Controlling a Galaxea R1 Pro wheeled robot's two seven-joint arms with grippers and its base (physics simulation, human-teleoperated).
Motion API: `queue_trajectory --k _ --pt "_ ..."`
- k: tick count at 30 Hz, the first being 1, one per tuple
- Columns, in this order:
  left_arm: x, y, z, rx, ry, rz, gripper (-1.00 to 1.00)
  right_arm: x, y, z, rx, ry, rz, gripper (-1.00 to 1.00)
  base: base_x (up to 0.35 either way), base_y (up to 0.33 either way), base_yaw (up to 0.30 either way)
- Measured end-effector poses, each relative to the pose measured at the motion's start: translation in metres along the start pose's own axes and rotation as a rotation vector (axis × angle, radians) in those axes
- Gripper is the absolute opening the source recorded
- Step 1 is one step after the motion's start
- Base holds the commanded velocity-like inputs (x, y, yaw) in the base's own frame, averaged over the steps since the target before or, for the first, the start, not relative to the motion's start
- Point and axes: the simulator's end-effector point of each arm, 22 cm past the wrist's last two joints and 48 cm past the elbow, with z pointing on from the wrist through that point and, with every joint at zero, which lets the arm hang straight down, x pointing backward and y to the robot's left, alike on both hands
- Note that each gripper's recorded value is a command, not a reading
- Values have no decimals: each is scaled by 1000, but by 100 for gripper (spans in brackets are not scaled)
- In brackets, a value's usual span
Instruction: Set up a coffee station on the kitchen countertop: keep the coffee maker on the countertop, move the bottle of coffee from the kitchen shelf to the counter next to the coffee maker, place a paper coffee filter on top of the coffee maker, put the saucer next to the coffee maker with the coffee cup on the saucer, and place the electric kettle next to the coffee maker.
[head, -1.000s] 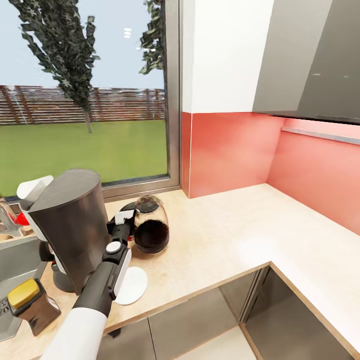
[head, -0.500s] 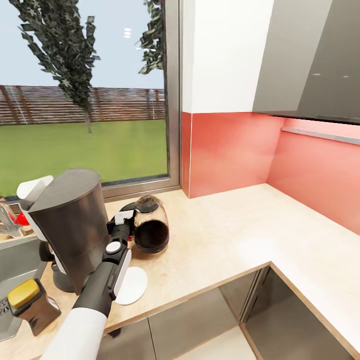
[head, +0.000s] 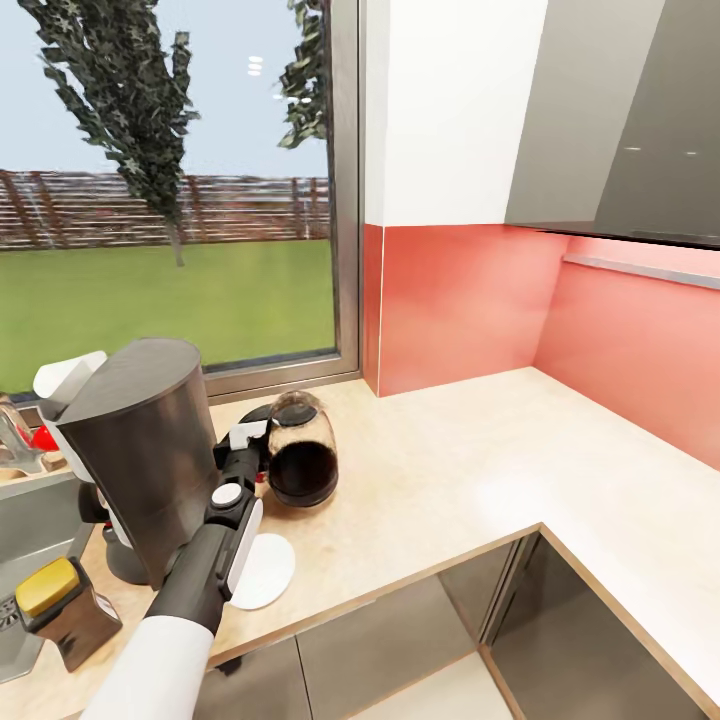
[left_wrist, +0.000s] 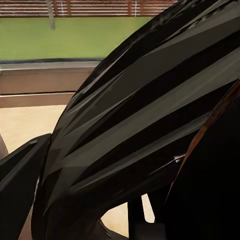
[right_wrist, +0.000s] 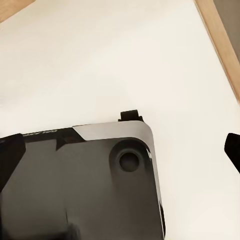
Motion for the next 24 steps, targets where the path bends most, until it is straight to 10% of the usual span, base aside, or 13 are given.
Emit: queue_trajectory --k 24 --pt "31 -3 -1 9 64 -12 -100 0 0 0 0 0 0 100 0 0 0"
